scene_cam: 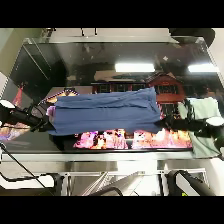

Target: Fold the shirts.

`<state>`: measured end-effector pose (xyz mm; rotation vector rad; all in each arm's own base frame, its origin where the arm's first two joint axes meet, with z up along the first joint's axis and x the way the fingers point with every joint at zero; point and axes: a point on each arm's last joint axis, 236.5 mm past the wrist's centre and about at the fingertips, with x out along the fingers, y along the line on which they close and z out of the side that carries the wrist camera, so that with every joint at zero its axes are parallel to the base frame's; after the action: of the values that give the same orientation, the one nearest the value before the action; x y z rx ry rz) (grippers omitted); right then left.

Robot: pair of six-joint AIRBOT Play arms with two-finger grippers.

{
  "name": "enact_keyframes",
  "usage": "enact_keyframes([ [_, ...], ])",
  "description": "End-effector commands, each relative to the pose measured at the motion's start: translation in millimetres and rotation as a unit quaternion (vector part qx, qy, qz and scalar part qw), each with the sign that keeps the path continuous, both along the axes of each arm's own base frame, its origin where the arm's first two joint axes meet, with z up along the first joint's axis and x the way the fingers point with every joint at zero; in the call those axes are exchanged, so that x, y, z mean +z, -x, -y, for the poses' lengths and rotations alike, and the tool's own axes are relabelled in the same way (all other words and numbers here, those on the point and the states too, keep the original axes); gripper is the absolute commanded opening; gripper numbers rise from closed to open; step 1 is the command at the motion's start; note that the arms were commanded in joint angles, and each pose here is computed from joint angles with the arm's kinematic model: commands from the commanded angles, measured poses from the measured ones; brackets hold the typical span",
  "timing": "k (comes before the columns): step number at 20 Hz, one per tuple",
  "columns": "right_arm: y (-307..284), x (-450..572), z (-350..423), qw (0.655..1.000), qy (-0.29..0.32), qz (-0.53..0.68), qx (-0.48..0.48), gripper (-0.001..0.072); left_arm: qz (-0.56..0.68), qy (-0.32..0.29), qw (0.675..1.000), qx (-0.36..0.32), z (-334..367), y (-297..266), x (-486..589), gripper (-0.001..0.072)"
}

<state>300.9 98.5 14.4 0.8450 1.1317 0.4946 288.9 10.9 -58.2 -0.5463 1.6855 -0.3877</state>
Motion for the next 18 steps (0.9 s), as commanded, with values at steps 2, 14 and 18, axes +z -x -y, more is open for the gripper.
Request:
enact_keyframes([
  [2, -84.1, 40.5, -5.0, 0.996, 0.008, 0.093, 0.012, 0.0016, 0.097, -0.03, 0.994, -0.04, 9.8, -62.6, 41.2, 0.0017],
  [14, -174.3, -94.7, -5.2, 0.994, 0.055, 0.071, 0.064, 0.0017, 0.087, -0.044, 0.99, -0.097, 10.5, -168.8, -32.7, 0.0017],
  [18, -182.5, -83.9, 6.1, 0.992, 0.064, 0.09, 0.056, 0.0119, 0.079, -0.041, 0.992, -0.094, 8.4, -179.3, -30.2, 0.0019],
])
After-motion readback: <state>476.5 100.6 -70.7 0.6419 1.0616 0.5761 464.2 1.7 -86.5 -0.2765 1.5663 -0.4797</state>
